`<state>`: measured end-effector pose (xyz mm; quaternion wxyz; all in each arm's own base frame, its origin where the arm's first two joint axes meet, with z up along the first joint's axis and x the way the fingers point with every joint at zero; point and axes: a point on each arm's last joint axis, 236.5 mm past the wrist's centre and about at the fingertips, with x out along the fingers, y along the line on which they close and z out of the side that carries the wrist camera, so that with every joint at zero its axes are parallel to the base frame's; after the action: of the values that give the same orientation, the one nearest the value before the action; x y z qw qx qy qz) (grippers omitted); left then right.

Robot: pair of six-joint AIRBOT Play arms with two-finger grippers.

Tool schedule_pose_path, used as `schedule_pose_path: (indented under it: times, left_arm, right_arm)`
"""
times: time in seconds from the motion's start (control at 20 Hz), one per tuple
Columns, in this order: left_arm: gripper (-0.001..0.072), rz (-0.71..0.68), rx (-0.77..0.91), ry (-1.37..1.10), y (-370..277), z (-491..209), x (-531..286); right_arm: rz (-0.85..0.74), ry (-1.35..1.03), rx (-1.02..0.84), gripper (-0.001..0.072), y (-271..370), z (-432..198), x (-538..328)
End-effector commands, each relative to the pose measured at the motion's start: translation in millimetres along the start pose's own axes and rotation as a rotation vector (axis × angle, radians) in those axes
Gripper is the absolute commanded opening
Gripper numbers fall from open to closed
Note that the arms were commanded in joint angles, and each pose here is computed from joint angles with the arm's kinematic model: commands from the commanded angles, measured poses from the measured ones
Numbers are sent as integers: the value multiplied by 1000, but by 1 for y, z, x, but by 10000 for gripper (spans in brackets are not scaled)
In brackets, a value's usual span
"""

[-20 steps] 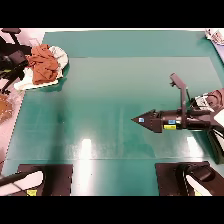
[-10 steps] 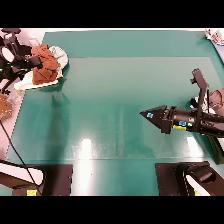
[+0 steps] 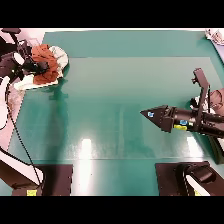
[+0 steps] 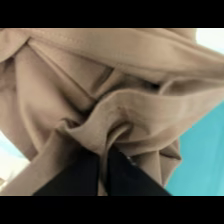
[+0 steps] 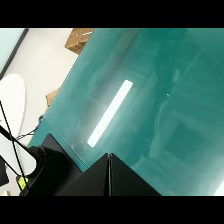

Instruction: Fold the shirts.

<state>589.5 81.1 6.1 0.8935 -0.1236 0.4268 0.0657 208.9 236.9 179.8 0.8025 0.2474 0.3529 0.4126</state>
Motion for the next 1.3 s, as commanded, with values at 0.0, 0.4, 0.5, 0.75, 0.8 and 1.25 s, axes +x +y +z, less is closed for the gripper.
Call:
schedule_pose_path:
  times: [0.0, 0.4, 0.5, 0.75, 0.8, 1.25]
  left_arm:
    - [29, 2, 4, 88, -1, -13, -6]
    - [29, 70, -111, 273, -6, -68, -87]
    - [29, 24, -96, 152, -24, -47, -139]
    - [27, -105, -83, -316, -59, 50, -273]
    - [26, -132, -83, -414, -66, 76, -301]
    - [25, -808, -156, -819, -209, 147, -523]
  right_arm:
    - [0, -5, 35, 22, 0, 1, 0]
    - [-4, -31, 59, 22, -1, 7, 0]
    - [-6, -40, 58, 22, -2, 9, 0]
    - [-22, -126, 55, 22, -6, 30, -2]
    - [-30, -151, 52, 22, -8, 35, -3]
    - [-220, -590, -42, 22, -46, 130, -64]
